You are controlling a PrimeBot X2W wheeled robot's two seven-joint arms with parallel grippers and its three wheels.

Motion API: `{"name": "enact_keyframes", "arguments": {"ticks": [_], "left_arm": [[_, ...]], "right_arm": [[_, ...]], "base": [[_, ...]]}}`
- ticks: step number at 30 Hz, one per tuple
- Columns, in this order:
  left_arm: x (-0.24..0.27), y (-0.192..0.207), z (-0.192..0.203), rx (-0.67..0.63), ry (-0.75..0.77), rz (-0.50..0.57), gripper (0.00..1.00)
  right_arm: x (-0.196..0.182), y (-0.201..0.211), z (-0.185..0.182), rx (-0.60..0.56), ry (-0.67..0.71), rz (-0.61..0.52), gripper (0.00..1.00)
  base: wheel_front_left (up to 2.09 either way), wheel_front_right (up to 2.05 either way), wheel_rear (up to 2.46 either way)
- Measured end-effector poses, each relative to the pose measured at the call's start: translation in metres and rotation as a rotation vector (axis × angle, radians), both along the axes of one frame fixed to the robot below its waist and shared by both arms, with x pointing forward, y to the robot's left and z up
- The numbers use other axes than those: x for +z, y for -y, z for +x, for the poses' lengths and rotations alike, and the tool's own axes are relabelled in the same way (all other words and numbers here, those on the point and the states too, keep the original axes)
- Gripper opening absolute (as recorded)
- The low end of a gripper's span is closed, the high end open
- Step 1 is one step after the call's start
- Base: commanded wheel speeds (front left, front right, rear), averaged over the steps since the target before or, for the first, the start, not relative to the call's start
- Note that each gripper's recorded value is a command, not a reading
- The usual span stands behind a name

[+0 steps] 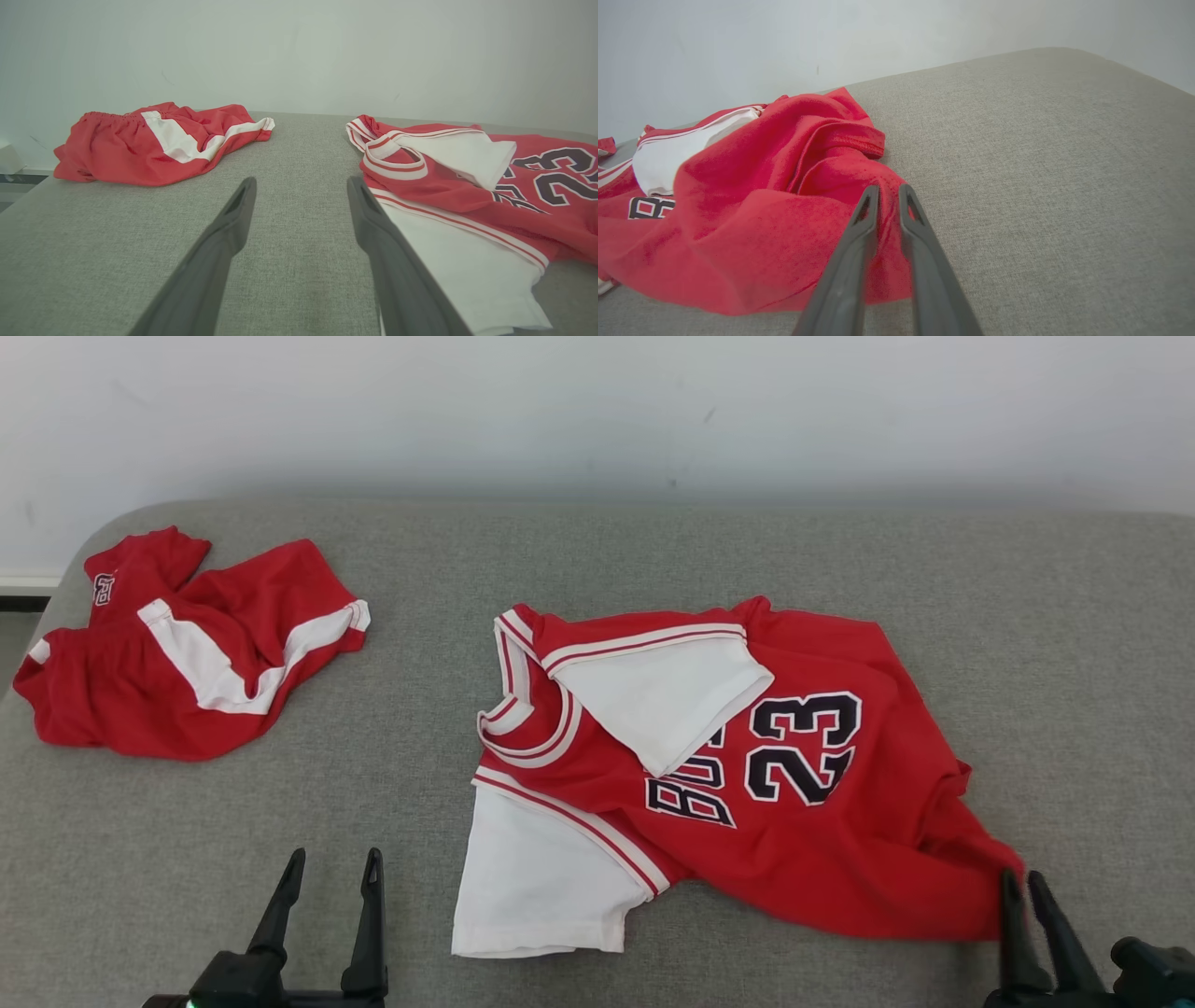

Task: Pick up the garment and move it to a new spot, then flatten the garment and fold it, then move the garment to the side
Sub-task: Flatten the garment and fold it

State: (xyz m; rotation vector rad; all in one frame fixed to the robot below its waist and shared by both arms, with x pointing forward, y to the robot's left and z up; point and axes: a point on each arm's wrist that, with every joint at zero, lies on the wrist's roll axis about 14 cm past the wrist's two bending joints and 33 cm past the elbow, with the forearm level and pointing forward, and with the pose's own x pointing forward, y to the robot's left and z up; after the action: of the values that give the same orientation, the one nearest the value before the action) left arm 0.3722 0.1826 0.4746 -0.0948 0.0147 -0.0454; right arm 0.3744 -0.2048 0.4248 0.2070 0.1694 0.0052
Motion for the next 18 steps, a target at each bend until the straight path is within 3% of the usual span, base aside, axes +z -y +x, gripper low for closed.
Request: {"name": "enact_keyframes", "arguments": {"ticks": [18], "left_arm": [[0.022, -0.006, -0.009, 0.013, 0.068, 0.018, 1.00]], "right_arm": [[0.071, -0.010, 0.005, 0.028, 0.226, -0.013, 1.00]], "base": [[0.00, 0.00, 0.00]]}}
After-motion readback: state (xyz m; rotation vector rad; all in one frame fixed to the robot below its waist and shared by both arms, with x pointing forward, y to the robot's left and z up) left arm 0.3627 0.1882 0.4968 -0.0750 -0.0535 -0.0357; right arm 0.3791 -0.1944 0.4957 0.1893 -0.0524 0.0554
